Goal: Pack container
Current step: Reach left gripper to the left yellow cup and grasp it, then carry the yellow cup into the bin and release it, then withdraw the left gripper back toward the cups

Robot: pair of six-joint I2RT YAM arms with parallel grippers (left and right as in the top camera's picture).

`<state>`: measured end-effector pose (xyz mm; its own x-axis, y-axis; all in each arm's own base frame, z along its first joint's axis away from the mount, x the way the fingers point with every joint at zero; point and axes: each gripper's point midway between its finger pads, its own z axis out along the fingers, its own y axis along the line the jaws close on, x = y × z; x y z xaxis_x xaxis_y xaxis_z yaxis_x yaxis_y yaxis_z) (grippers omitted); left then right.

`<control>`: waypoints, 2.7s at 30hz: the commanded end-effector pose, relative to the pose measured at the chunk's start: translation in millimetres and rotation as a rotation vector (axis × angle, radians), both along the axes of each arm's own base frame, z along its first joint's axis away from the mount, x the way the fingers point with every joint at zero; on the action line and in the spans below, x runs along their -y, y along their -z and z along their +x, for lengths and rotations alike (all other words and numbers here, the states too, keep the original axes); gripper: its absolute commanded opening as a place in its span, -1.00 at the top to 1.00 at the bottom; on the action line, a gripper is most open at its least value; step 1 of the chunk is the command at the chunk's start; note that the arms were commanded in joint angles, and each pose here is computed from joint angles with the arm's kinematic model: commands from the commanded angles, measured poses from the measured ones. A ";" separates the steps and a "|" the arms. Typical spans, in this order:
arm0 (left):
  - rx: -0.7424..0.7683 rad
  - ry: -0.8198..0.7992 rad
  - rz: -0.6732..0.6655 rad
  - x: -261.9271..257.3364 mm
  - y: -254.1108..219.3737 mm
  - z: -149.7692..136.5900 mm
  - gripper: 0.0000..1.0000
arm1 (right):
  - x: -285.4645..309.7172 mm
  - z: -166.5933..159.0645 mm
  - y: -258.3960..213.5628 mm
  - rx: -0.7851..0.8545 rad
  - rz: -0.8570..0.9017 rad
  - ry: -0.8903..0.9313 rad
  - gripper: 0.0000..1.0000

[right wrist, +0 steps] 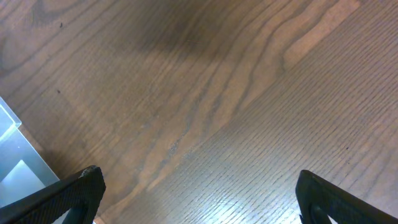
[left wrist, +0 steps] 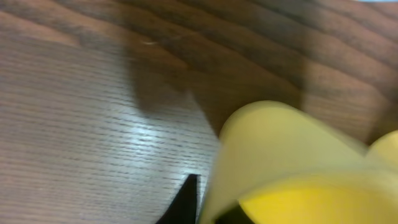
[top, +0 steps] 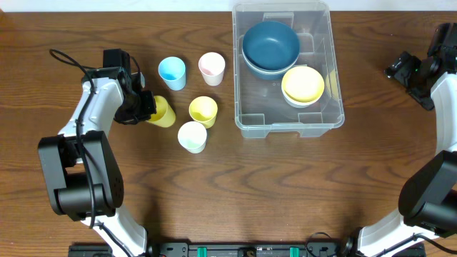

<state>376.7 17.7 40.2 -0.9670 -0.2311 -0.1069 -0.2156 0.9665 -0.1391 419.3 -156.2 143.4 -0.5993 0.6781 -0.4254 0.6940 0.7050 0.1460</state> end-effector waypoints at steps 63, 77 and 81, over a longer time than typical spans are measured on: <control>0.467 0.602 -0.007 282.0 -81.3 74.2 0.18 | 1.2 -1.3 0.1 0.001 0.002 0.016 -0.99; 0.723 0.283 0.124 151.1 -238.9 105.8 -0.01 | 1.4 -1.3 0.1 0.001 0.002 0.016 -0.98; 0.582 0.129 0.175 72.8 -208.9 104.4 -0.15 | 1.4 -1.3 0.1 0.001 0.002 0.016 -0.98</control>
